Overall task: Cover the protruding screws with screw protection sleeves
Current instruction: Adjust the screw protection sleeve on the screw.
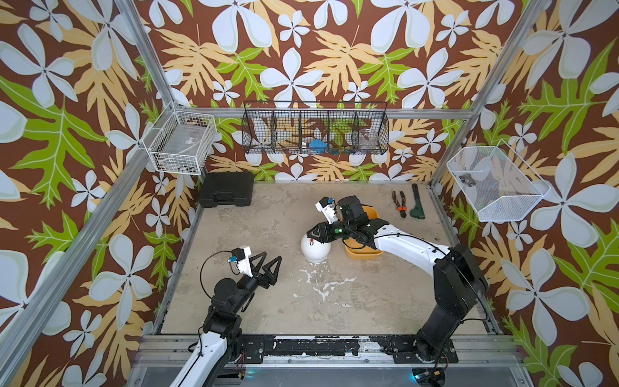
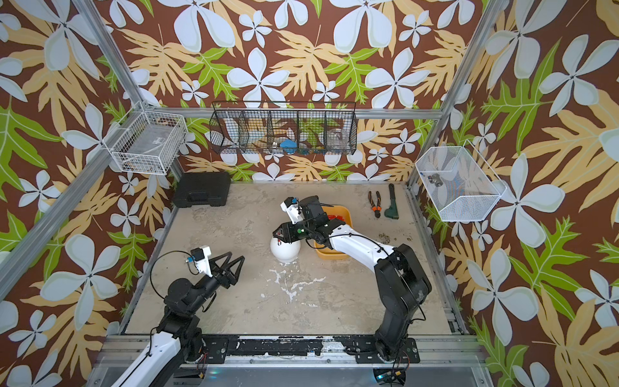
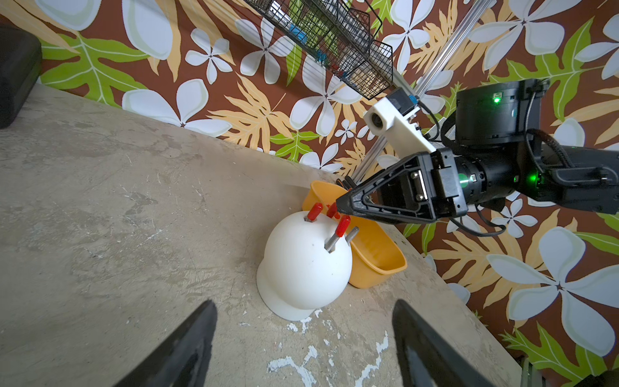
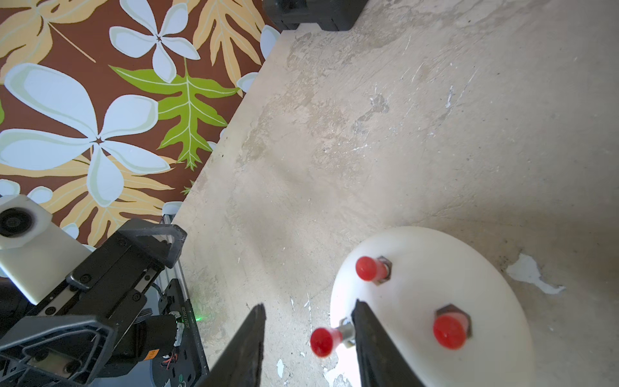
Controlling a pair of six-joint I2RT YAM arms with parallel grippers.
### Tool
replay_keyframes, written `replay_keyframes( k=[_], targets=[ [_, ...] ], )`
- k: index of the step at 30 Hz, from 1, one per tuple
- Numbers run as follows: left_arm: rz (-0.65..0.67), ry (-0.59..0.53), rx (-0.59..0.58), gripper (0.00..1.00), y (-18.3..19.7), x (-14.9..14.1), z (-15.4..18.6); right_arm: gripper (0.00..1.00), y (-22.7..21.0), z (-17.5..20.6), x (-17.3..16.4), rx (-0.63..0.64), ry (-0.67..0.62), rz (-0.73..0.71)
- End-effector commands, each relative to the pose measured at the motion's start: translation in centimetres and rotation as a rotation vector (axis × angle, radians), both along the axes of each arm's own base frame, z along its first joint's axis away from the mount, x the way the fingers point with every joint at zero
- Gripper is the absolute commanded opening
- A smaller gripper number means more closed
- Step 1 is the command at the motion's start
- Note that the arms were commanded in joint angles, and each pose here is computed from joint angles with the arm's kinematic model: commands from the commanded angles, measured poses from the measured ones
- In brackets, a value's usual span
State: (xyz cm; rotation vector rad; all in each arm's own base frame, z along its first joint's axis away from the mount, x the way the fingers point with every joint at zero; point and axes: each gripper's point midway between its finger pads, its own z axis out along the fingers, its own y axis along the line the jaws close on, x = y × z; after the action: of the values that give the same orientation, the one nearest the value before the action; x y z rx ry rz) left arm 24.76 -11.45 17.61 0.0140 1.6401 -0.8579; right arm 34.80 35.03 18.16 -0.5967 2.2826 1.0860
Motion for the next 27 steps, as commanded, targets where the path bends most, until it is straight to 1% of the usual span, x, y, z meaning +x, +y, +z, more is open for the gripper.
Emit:
replay_keyframes(
  k=[1, 3, 5, 7, 9, 10, 11, 12, 14, 16, 21, 25, 27],
  targets=[
    [-0.004, 0.012, 0.013, 0.83, 0.0, -0.3, -1.7, 0.51, -0.2, 1.1, 0.6, -0.015, -0.043, -0.018],
    [-0.005, 0.013, 0.014, 0.83, 0.0, -0.4, -1.7, 0.55, -0.4, 1.4, 0.8, -0.02, -0.048, -0.031],
    [-0.004, 0.011, 0.013, 0.83, 0.0, -0.4, -1.6, 0.55, -0.6, 1.6, 0.9, -0.031, -0.052, -0.047],
    [-0.003, 0.009, 0.013, 0.83, 0.0, -0.3, -1.6, 0.42, -0.3, 2.5, 0.7, -0.005, -0.054, -0.034],
    [-0.004, 0.012, 0.012, 0.83, 0.0, -0.4, -1.6, 0.2, 0.7, 3.6, -0.4, 0.066, -0.021, 0.026],
    [-0.006, 0.011, 0.012, 0.83, 0.0, -0.4, -1.6, 0.14, 1.2, 3.9, -1.1, 0.105, 0.014, 0.066],
    [-0.006, 0.01, 0.012, 0.83, 0.0, -0.4, -1.6, 0.06, 1.8, 4.1, -1.8, 0.15, 0.053, 0.103],
    [-0.004, 0.01, 0.013, 0.83, 0.0, -0.4, -1.6, 0.0, 2.2, 4.2, -2.3, 0.183, 0.089, 0.126],
    [-0.006, 0.009, 0.013, 0.83, 0.0, -0.4, -1.6, 0.0, 2.8, 3.9, -3.1, 0.241, 0.156, 0.162],
    [-0.009, 0.009, 0.012, 0.83, 0.0, -0.4, -1.6, 0.0, 3.1, 3.3, -3.5, 0.265, 0.2, 0.176],
    [-0.01, 0.005, 0.012, 0.83, 0.0, -0.5, -1.6, 0.0, 3.0, 1.9, -3.1, 0.276, 0.227, 0.168],
    [-0.01, 0.005, 0.012, 0.83, 0.0, -0.5, -1.6, 0.0, 3.0, 1.9, -2.7, 0.327, 0.255, 0.176],
    [-0.009, 0.004, 0.013, 0.83, 0.0, -0.5, -1.6, 0.0, 2.9, 1.7, -2.3, 0.321, 0.252, 0.168]
  ],
)
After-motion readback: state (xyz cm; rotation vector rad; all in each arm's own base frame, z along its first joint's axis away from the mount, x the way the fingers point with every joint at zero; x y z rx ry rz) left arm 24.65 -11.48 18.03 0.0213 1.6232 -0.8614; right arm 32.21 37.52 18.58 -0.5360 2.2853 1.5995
